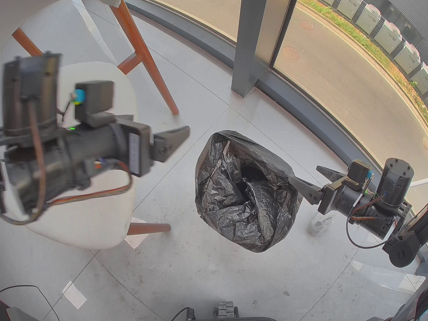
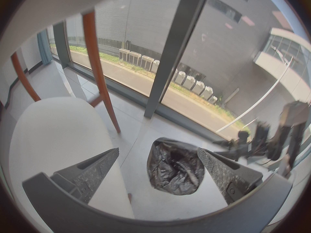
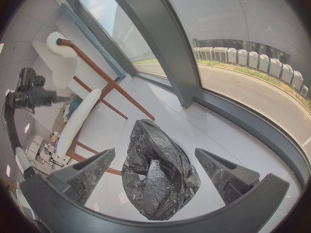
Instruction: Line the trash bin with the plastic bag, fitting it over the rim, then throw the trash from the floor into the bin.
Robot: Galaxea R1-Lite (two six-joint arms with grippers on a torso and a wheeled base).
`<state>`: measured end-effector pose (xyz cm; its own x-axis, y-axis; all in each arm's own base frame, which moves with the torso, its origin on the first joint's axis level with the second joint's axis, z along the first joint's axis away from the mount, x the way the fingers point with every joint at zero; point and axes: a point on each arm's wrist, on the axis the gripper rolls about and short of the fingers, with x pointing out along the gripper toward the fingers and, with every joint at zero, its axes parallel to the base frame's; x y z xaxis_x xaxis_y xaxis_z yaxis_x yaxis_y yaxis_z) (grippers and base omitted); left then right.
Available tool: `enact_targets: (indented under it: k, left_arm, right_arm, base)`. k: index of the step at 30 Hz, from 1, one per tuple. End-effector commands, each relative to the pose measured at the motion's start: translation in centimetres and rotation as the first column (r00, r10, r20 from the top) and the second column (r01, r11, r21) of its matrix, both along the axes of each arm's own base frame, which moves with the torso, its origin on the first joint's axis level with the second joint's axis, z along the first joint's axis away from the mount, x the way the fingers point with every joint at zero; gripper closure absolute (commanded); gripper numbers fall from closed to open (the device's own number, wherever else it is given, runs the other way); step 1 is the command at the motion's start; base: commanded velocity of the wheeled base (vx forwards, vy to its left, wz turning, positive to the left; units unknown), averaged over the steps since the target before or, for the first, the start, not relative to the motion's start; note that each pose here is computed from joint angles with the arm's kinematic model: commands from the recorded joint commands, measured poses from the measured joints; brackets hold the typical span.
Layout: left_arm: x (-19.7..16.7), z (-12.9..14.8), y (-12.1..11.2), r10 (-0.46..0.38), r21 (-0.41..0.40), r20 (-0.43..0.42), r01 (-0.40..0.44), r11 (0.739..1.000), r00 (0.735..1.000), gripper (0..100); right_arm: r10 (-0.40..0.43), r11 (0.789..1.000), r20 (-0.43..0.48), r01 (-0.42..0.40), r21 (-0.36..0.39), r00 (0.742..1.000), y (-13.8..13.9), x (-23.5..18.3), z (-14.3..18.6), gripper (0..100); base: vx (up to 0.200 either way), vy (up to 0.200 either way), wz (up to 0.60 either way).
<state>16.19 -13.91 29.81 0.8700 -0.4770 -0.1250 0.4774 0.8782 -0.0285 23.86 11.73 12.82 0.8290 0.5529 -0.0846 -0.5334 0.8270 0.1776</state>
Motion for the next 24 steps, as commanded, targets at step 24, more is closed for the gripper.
enact_targets:
  k: [24]
  left_arm:
    - [-7.6,5.0,9.1,0.003,-0.620,0.343,0.224,0.752,0.939,0]
  right_arm:
    - [0.147,0.971,0.344,-0.069,-0.229,0.927,0.6,8.6,-1.5,0]
  base:
    - [0.000,0.000,0.00]
